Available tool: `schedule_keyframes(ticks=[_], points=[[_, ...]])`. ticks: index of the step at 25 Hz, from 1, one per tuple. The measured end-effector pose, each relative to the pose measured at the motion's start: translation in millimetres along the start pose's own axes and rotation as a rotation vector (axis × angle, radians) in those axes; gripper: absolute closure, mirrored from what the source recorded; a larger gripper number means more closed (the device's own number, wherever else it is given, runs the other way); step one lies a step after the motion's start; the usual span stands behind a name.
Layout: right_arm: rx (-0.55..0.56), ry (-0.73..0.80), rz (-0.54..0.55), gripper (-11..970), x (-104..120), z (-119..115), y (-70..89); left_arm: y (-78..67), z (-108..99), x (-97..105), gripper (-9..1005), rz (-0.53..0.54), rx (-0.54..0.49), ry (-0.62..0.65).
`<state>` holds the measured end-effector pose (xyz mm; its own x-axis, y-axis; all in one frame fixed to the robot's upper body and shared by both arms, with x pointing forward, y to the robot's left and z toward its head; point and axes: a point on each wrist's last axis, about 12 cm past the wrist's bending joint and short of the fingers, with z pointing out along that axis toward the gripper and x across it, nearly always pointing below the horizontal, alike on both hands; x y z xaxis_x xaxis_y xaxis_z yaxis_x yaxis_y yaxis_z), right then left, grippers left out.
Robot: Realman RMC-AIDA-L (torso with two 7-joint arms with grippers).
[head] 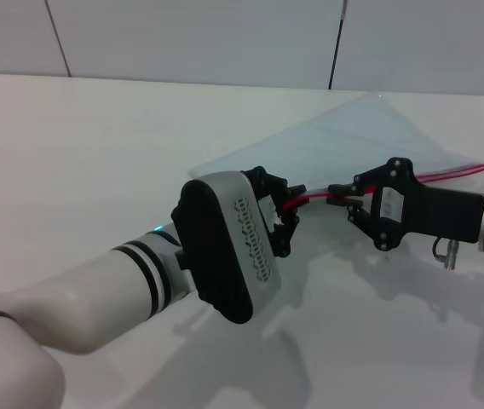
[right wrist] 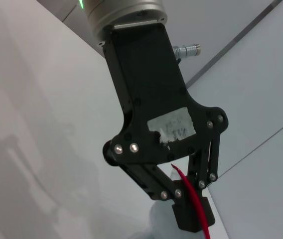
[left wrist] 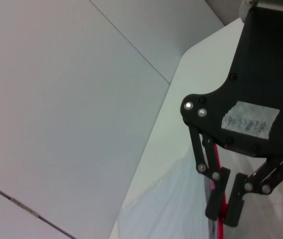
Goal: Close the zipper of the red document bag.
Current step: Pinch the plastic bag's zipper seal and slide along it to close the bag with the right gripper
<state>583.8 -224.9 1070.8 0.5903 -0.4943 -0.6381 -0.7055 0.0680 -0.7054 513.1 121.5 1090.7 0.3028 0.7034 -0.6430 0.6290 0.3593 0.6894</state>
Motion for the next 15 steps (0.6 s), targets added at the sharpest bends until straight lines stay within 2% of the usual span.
schedule_keyframes(ticks=[9, 15], points=[[0.029, 0.073, 0.015, 899, 10, -4, 0.2, -10.0, -2, -6, 948, 0.018, 0.029, -0.022], [0.09, 0.147, 0.023, 899, 20, -16, -4.2, -14.9, -6, -9, 949, 0.033, 0.049, -0.039]])
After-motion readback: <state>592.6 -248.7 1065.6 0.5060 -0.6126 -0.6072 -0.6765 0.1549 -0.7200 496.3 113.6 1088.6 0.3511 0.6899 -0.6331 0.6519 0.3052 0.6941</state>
